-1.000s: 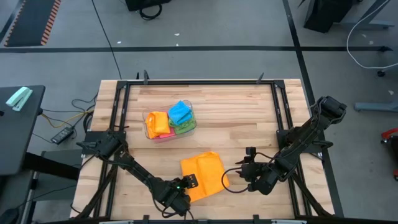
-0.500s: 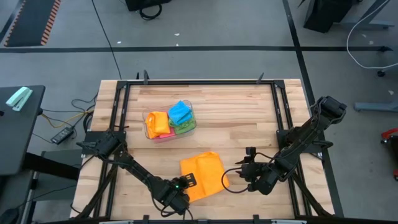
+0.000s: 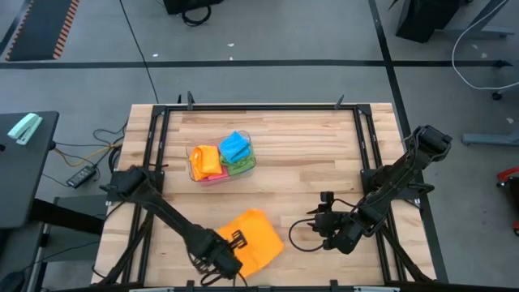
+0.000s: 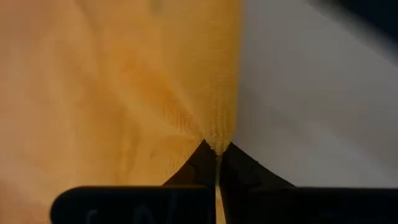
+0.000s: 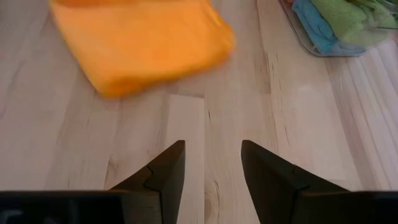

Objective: Fold microfiber towels
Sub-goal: Fold the yellow microfiber towel

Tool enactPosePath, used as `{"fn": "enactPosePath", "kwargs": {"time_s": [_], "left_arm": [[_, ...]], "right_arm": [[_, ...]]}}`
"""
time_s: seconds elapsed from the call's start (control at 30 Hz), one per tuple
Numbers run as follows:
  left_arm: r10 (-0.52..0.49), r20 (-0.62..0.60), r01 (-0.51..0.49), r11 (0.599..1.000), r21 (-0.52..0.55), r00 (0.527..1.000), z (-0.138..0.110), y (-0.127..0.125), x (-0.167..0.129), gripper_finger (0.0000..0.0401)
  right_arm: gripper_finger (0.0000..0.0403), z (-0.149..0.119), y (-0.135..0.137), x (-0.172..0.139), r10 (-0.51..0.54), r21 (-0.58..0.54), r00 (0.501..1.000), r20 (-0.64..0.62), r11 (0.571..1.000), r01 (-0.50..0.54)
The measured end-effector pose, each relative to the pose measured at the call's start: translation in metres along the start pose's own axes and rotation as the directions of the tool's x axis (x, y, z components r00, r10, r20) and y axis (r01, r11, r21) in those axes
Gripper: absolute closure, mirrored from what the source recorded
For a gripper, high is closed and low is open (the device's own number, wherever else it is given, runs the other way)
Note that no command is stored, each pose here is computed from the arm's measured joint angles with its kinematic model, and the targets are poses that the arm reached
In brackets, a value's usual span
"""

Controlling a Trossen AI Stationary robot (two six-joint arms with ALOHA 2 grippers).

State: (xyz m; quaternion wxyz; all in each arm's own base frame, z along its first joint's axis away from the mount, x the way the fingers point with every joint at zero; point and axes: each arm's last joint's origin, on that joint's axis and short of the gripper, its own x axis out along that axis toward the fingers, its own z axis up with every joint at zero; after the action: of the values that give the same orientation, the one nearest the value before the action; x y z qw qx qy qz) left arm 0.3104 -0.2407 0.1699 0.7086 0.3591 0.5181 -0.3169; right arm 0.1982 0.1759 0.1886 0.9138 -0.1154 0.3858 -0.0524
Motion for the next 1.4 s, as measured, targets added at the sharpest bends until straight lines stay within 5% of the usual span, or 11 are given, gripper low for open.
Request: {"fn": "enactPosePath", "kwargs": {"time_s": [0.2, 0.43, 1.4], "left_arm": [[-0.118, 0.046, 0.124, 0.974, -0.188, 0.992, -0.001, -0.007, -0.018, 0.0386], [-0.194, 0.018, 0.192, 0.948, -0.254, 0.981, -0.002, -0.018, -0.02, 0.0387], [-0.098, 0.079, 0.096, 0.995, 0.03, 0.992, 0.004, 0.023, -0.009, 0.0392]], "right_arm": [[0.0237, 0.0, 0.0, 0.0, 0.0, 0.003, 1.0, 0.0, 1.0, 0.0], [0.0237, 0.0, 0.0, 0.0, -0.006, 0.001, 1.0, 0.003, 1.0, 0.006], [0.0237, 0.002, -0.004, 0.003, -0.031, -0.01, 0.999, 0.013, 0.999, 0.031]]}}
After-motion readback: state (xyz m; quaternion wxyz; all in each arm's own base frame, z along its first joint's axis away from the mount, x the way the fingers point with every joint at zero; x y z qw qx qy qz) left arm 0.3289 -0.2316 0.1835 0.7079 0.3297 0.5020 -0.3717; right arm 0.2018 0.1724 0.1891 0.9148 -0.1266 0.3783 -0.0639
